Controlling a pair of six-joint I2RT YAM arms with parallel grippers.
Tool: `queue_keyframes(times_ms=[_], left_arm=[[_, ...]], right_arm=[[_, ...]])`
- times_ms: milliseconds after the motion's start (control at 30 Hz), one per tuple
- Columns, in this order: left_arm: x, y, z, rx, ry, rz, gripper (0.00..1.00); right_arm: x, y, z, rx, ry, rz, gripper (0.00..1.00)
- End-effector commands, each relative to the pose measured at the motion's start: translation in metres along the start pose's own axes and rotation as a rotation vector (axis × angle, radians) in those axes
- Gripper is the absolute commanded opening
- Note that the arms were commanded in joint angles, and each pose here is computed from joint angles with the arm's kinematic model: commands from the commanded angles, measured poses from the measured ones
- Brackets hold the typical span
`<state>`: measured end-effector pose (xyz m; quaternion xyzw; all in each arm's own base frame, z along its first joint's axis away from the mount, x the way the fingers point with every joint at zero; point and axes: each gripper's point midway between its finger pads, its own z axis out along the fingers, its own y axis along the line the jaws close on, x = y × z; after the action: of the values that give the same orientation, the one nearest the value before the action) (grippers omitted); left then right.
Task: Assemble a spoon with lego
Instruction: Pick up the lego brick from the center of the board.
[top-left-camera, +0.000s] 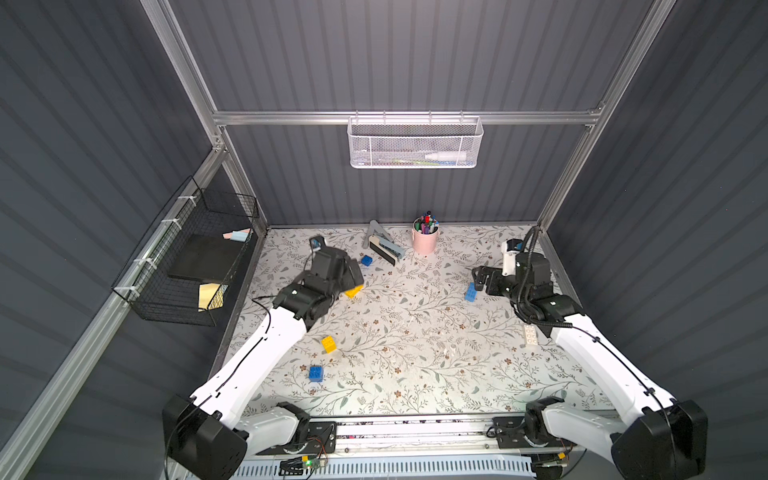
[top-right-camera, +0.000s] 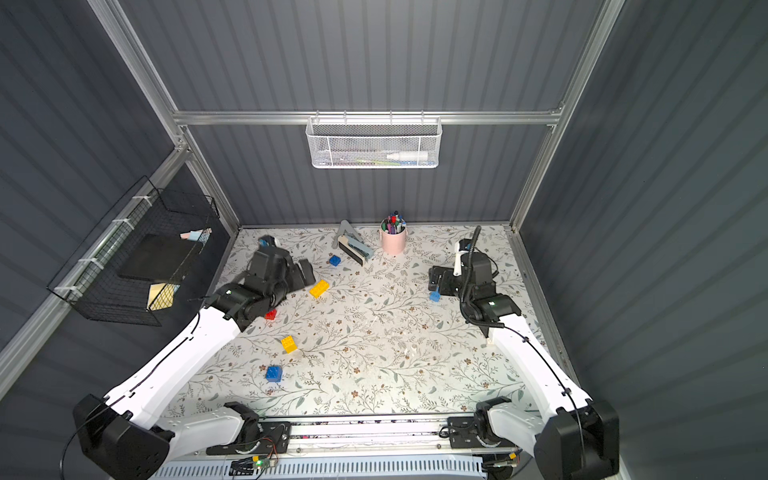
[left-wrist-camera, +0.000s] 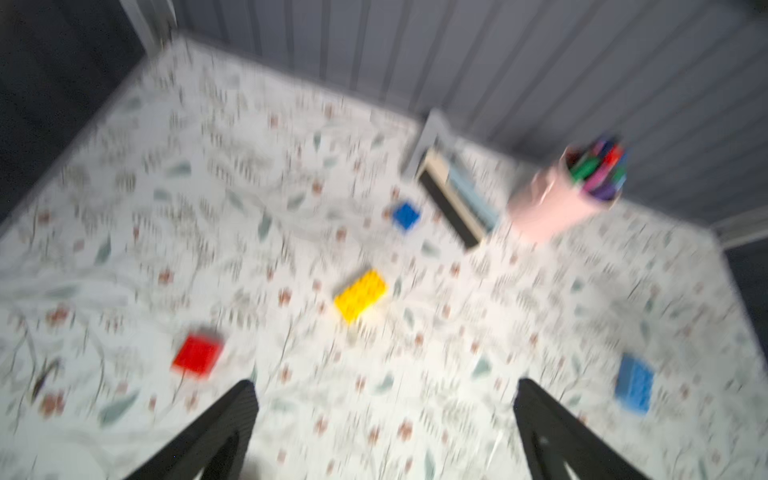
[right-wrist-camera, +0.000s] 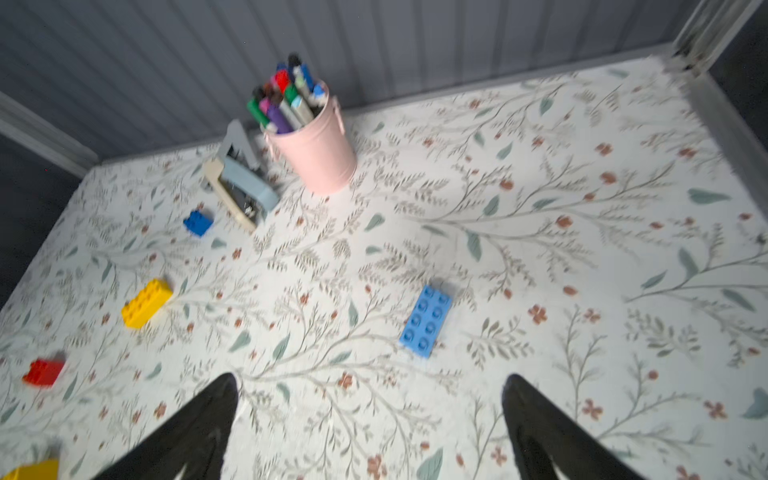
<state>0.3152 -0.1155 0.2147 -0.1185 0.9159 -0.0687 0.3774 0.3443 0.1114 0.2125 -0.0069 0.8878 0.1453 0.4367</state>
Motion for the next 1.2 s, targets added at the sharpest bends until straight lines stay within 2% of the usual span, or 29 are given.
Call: queue_keyframes(times_ms=[0,100,200,367,567,733,800,900,967,1100,1167], left_arm=[[0.093,0.066,-0.016,-0.219,0.288,-0.038,0.99],[0.123,0.074,-0.011,-0.226,0.319,-0.079,0.99],[0.148,0.087,-0.003,-0.308,0.360,-0.070,0.99],[0.166,0.101,0.005,-0.436,0.386,-0.023,0.99],[0.186,0.107,0.001,-0.455,0.409,-0.023,0.99],[0.188,0.118,0.001,-0.543,0.386,-0.038,0.99],[0.193,0.117,0.004,-0.548,0.380,-0.107,0.99],[0.205,0.119,0.008,-0.533,0.396,-0.134,0.99],[0.213,0.120,0.011,-0.518,0.411,-0.148,0.99],[0.209,0.118,0.010,-0.493,0.396,-0.147,0.97],[0.207,0.114,0.011,-0.467,0.395,-0.138,0.93]], right_arm=[[0.029,0.015,-0.007,-0.062,0.149,-0.009,0.99],[0.032,0.023,-0.005,-0.095,0.169,-0.013,0.99],[0.036,0.022,-0.004,-0.089,0.194,-0.022,0.99],[0.038,0.020,-0.001,-0.080,0.211,-0.043,0.99],[0.040,0.024,0.002,-0.096,0.227,-0.050,0.99],[0.039,0.025,0.002,-0.104,0.231,-0.048,0.99],[0.040,0.025,0.002,-0.101,0.235,-0.047,0.99],[0.041,0.024,0.001,-0.101,0.238,-0.047,0.99],[0.041,0.024,0.002,-0.101,0.239,-0.047,0.99],[0.041,0.024,0.000,-0.097,0.237,-0.050,0.99],[0.040,0.024,-0.001,-0.098,0.232,-0.049,0.99]])
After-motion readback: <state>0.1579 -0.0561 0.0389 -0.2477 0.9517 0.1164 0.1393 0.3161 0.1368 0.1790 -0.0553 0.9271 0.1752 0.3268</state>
